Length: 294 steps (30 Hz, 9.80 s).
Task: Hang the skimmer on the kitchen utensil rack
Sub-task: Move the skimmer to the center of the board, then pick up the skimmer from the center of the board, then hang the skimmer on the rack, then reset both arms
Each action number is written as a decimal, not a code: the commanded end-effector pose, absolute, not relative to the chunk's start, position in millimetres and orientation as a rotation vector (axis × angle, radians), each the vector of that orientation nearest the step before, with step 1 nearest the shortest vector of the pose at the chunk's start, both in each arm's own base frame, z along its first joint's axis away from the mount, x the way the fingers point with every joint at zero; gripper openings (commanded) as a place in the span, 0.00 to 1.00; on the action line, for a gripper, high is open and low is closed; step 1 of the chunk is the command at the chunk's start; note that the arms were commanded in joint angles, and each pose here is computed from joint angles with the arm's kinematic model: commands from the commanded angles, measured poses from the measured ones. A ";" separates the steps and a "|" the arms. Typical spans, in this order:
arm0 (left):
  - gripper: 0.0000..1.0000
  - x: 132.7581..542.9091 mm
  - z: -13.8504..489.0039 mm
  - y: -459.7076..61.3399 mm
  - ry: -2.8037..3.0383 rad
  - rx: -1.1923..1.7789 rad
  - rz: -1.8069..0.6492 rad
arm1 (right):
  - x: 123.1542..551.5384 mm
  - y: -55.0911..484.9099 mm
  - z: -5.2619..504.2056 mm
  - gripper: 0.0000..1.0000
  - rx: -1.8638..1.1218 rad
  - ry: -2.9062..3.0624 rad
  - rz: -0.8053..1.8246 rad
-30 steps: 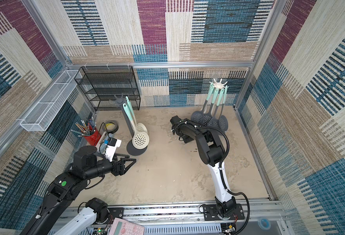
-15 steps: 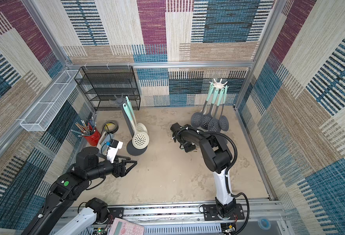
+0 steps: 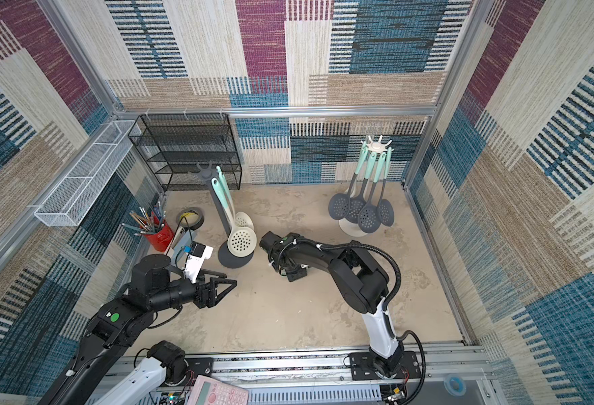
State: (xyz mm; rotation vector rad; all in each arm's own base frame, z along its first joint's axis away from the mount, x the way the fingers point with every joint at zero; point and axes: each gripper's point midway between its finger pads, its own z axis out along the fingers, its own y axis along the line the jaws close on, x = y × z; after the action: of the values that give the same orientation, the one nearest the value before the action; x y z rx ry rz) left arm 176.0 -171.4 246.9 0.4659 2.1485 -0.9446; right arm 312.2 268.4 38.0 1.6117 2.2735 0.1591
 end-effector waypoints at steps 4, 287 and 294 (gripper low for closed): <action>0.74 181.8 250.2 -164.3 2.133 0.448 -0.874 | 338.9 261.3 104.4 0.62 1.191 2.210 0.335; 0.99 378.8 119.3 -18.2 1.948 -0.001 -0.026 | 346.4 28.3 169.7 1.00 -0.145 1.549 -0.027; 0.98 377.0 119.8 -11.9 1.941 -0.030 -0.028 | 359.7 15.8 166.7 1.00 -0.108 1.584 0.029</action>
State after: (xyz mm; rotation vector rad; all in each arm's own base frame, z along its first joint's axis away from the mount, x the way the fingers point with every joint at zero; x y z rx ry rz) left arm 377.3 -13.0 114.6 -0.0404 1.9643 -0.0316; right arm 357.3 12.1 162.5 -0.1067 1.5965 -0.0343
